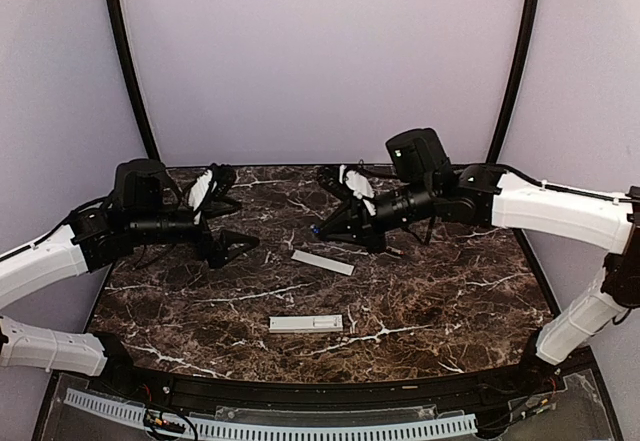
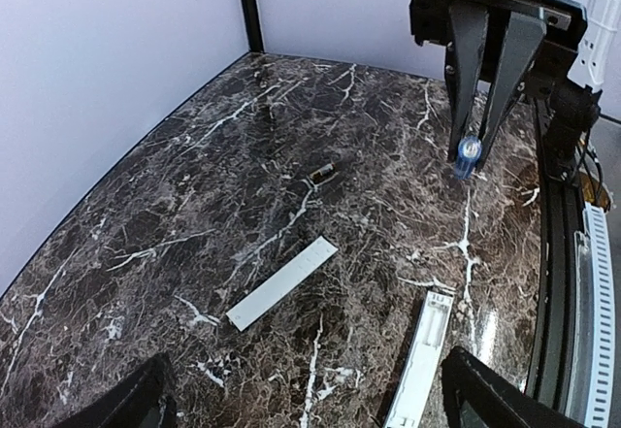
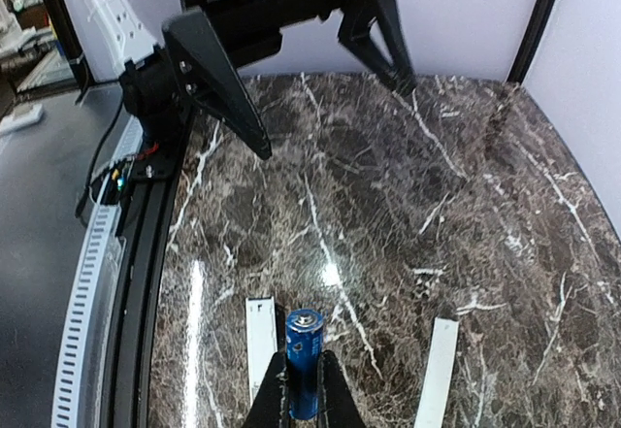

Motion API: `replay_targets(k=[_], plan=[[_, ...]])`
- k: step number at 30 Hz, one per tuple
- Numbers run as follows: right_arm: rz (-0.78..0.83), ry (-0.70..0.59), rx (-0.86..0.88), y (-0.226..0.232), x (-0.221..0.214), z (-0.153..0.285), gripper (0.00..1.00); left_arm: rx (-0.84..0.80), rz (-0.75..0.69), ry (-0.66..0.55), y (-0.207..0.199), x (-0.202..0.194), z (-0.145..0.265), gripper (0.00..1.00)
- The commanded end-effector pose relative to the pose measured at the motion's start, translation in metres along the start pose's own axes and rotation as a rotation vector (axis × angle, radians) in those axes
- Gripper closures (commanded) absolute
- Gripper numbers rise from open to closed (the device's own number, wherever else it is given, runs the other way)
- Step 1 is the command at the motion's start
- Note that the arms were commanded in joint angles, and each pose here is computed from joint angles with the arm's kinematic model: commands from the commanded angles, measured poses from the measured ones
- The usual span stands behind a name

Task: Load the batteries into the remote control
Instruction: Place the battery in the battery compartment.

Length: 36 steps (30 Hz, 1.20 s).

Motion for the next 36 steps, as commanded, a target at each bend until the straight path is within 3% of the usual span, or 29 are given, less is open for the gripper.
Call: replay_targets(k=[1,7,12,36], plan=[[0.021,0.234,0.033,0.023,-0.062,-0.044,1.0,-0.069,-0.099,0.077,-0.016,-0.025,-0.008,0.05],[0.046,0.493,0.053,0.04,-0.115,-0.076,1.0,0.021,-0.093,0.048,-0.001,-0.018,-0.01,0.01],[0.087,0.616,0.08,0.049,-0.145,-0.094,1.0,0.149,-0.084,0.066,0.021,-0.019,-0.01,0.01],[0.162,0.772,0.113,0.049,-0.181,-0.104,0.99,0.166,-0.048,0.046,0.028,-0.015,-0.011,0.01]])
Point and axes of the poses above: each gripper's point midway between its finger pads, its own z axis back along the fingers, its own y axis along the line the jaws close on, x = y × z, the point moved 1 cm from there along z, back along the fingers, and after that the axes turned 5 degrees about z, right-handed, at the moved point
